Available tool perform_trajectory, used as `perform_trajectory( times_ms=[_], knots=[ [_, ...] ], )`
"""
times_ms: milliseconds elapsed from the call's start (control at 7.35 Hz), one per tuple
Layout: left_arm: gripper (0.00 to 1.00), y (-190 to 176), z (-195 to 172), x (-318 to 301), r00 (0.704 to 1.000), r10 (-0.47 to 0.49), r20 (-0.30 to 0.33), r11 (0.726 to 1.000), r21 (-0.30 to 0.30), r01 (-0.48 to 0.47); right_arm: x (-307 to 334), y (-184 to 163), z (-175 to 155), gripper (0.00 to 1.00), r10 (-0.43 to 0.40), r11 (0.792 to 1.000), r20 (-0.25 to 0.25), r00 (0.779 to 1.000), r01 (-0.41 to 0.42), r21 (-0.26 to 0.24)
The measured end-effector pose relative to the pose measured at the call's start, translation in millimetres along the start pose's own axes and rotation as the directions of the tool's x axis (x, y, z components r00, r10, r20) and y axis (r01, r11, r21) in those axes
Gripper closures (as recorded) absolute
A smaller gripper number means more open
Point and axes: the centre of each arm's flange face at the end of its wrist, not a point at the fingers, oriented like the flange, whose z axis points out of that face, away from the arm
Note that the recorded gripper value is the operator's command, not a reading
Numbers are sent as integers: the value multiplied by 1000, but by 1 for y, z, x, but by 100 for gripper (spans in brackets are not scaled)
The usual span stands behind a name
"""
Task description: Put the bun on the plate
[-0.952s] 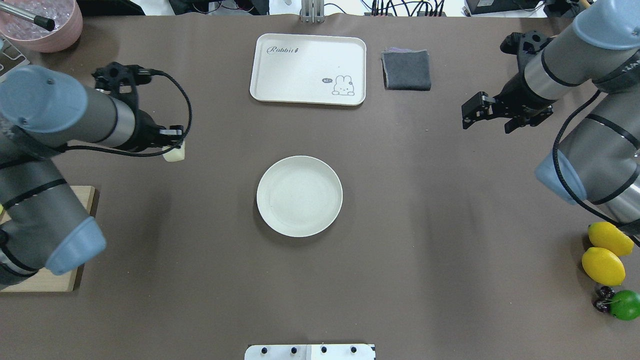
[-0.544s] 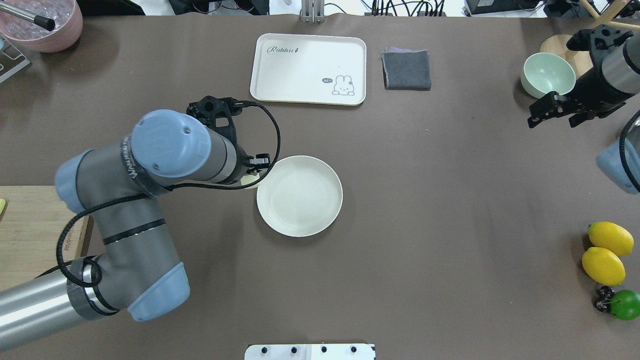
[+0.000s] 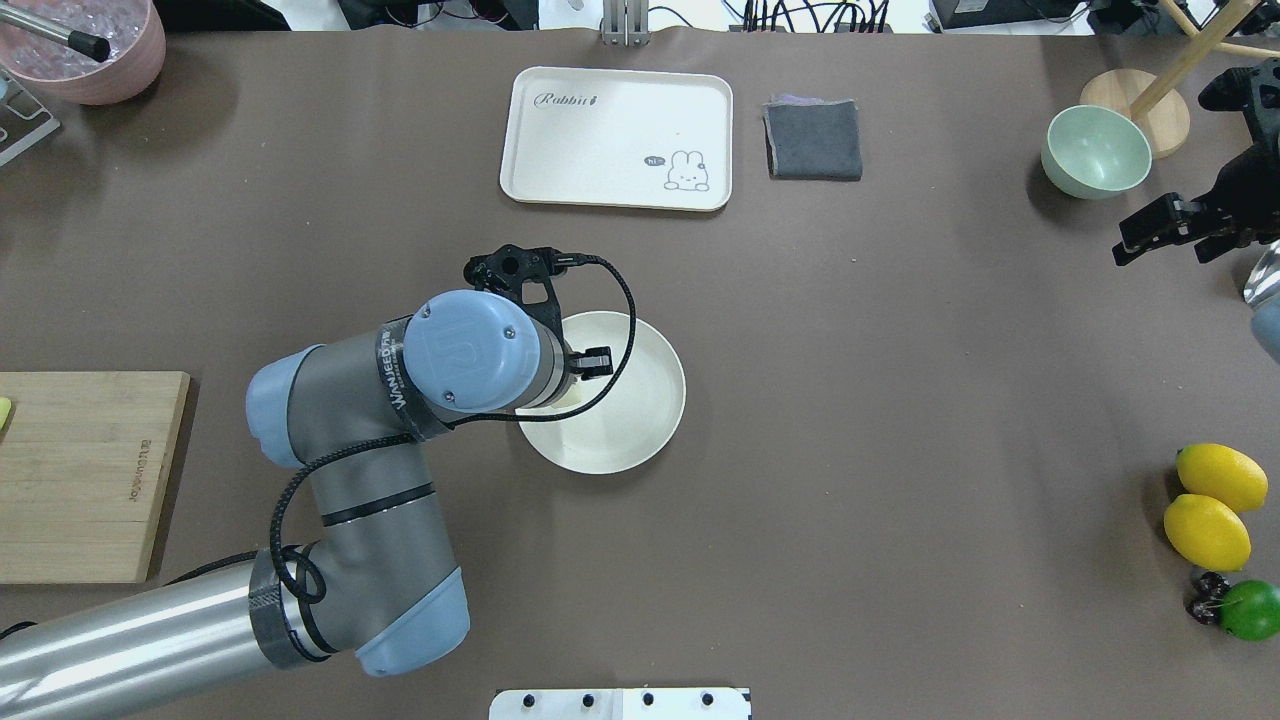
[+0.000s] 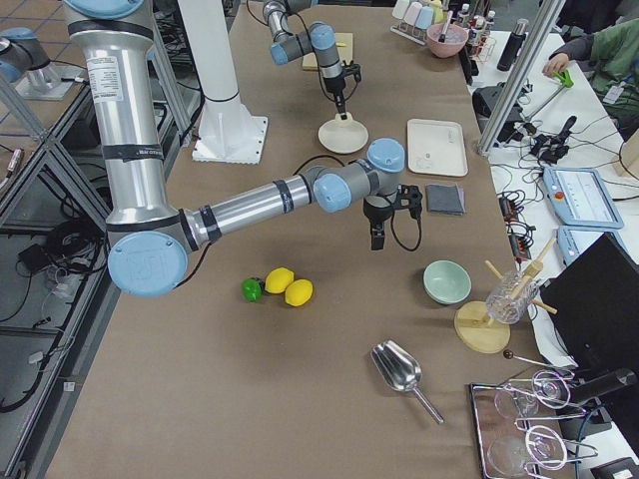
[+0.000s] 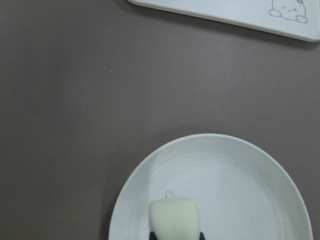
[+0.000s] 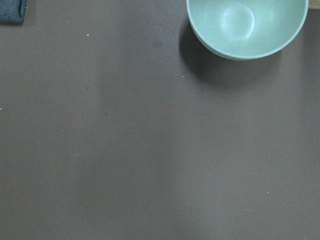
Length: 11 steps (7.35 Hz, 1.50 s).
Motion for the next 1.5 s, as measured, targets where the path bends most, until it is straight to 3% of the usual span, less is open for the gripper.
perform_trajectory(
  times_ms=[272,408,544,952,1224,1497],
  knots=[
    [65,20,21,12,1000,20,1,1000,5,-20,3,1,0,0,4,1000,-1,1000,-4,0],
    [54,29,28,22,1000,29,4,1000,5,-29,4,1,-1,0,6,1000,-1,1000,-6,1],
    [3,33,34,33,999,36,10,999,13,-36,6,2,-1,0,8,1000,-2,1000,-8,0],
    [2,27,37,39,999,42,20,999,30,-42,4,2,-7,0,6,1000,-2,1000,-6,14],
    [2,-8,20,18,1000,21,13,997,76,-22,4,-5,-30,0,7,998,0,1000,-7,64],
    [2,-56,-10,-41,997,69,27,987,144,-72,16,-6,-52,0,22,994,3,1000,-22,105]
  ],
)
